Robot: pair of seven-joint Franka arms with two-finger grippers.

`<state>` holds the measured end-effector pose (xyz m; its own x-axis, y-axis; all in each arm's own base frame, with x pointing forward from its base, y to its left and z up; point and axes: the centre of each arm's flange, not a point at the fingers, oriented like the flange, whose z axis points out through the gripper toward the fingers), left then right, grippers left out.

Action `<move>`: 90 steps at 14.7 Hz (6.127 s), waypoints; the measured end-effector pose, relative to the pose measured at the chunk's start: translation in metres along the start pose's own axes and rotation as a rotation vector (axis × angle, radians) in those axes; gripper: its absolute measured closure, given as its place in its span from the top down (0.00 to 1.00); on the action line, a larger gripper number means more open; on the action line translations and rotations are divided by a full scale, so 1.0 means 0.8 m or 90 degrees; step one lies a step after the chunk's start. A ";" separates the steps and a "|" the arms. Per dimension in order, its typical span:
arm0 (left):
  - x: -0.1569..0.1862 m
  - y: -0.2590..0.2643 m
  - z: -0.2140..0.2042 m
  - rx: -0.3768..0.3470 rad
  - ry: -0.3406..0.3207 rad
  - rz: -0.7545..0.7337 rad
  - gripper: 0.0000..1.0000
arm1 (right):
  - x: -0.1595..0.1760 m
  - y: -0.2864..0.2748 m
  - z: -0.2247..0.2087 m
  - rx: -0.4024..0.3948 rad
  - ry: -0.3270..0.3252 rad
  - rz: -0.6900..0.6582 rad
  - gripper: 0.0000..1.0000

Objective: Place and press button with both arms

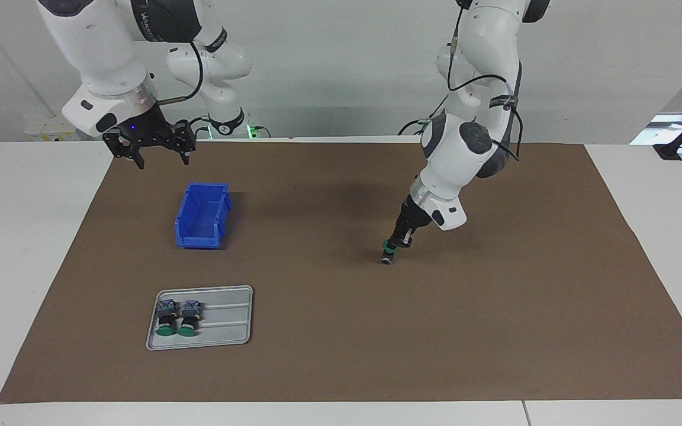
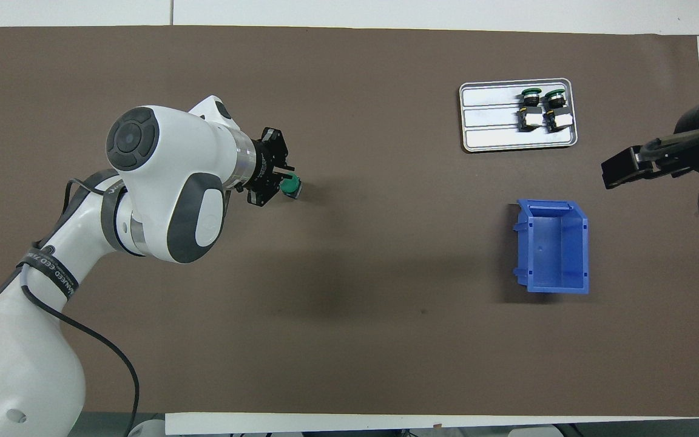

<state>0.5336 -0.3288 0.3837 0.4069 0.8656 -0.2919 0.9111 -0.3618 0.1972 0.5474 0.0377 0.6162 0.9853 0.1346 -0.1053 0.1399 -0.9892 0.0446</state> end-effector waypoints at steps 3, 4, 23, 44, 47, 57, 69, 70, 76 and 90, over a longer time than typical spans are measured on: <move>0.005 -0.010 0.012 0.014 0.003 0.004 0.14 | 0.000 0.000 0.000 0.000 0.000 0.000 0.90; 0.007 -0.013 0.015 0.018 0.004 0.004 0.14 | 0.000 0.000 0.000 0.000 0.000 0.000 0.90; 0.000 -0.015 0.016 0.003 0.005 0.026 0.12 | 0.000 0.000 0.001 0.000 -0.001 0.000 0.91; 0.244 -0.035 -0.207 0.162 0.070 0.258 1.00 | 0.108 -0.458 0.127 0.120 0.083 0.223 0.99; 0.261 -0.058 -0.244 0.216 0.083 0.352 1.00 | 0.124 -0.551 0.193 0.116 0.106 0.268 0.99; 0.259 -0.095 -0.374 0.287 0.047 0.540 1.00 | 0.154 -0.589 0.326 0.085 0.143 0.284 0.95; 0.232 -0.072 -0.420 0.287 0.044 0.583 1.00 | 0.152 -0.570 0.336 0.029 0.097 0.251 0.36; 0.234 -0.072 -0.418 0.289 0.040 0.595 1.00 | 0.156 -0.551 0.321 0.015 0.087 0.222 0.36; 0.254 -0.079 -0.426 0.292 0.021 0.683 1.00 | 0.143 -0.273 0.168 -0.009 0.054 0.050 0.36; 0.244 -0.077 -0.426 0.293 0.017 0.711 1.00 | -0.021 0.008 0.316 0.018 0.050 -0.049 0.36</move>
<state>0.5346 -0.0194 0.6335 0.9883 0.0021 -0.1526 -0.0018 -0.9997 -0.0254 0.5068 0.0143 0.3670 0.9765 0.2137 -0.0287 0.2141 -0.9768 0.0108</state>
